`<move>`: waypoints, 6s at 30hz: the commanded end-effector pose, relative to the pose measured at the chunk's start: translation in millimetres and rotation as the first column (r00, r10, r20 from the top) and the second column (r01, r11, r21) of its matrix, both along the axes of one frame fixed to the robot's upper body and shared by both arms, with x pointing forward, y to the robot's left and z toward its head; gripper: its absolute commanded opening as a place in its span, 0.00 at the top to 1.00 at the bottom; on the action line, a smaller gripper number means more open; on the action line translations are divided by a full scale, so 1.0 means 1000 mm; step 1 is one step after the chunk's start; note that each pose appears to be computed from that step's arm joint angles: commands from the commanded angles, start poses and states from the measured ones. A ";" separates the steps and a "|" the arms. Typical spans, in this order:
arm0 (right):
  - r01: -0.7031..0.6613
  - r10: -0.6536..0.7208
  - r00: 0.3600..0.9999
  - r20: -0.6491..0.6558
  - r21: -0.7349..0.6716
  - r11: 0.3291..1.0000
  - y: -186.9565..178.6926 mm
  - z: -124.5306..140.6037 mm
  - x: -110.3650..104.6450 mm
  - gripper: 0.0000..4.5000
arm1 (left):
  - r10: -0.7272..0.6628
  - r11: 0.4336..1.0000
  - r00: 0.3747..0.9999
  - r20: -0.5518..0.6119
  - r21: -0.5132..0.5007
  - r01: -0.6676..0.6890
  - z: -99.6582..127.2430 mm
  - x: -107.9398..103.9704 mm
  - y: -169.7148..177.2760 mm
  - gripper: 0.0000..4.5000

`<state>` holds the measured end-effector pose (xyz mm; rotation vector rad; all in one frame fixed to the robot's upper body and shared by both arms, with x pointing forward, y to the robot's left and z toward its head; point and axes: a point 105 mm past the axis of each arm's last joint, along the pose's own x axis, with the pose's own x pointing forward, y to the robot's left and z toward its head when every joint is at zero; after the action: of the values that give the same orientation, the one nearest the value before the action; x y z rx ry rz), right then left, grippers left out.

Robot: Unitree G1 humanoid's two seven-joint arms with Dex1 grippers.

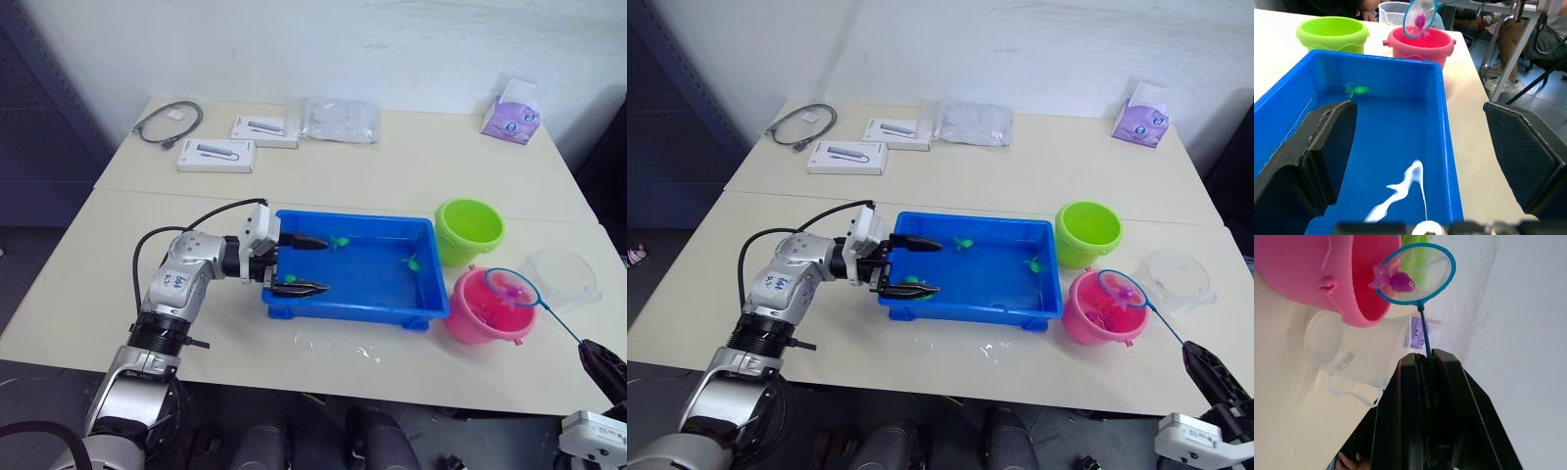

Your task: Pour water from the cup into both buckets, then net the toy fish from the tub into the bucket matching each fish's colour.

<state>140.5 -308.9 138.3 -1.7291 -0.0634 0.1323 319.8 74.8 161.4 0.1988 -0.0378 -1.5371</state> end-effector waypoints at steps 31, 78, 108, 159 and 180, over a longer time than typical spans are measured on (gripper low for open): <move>0.172 0.456 0.863 -0.217 0.975 0.137 0.124 0.040 0.067 1.00 | 0.082 0.997 0.996 0.033 -0.019 -0.081 0.007 0.002 0.018 0.01; 0.812 0.322 0.578 -0.750 0.567 -0.137 0.122 0.010 0.122 1.00 | 0.202 0.979 0.979 0.041 -0.041 -0.200 0.005 -0.008 0.031 0.01; 0.612 0.244 0.787 -0.567 0.768 -0.189 0.117 0.020 0.118 1.00 | 0.217 0.976 0.976 0.038 -0.042 -0.215 -0.003 -0.005 0.035 0.01; 0.025 -0.042 0.999 0.024 0.496 0.868 0.000 0.044 0.128 1.00 | 0.175 0.971 0.983 0.062 -0.174 -0.162 0.032 0.021 0.012 0.01; -0.162 0.320 0.947 0.009 0.877 0.453 0.075 0.076 0.131 1.00 | 0.230 0.971 0.968 0.100 -0.085 -0.222 0.017 0.016 0.060 0.01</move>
<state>277.7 -254.7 203.2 -0.7608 -0.2279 0.2507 337.9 123.4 172.6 0.2117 -0.1271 -1.3049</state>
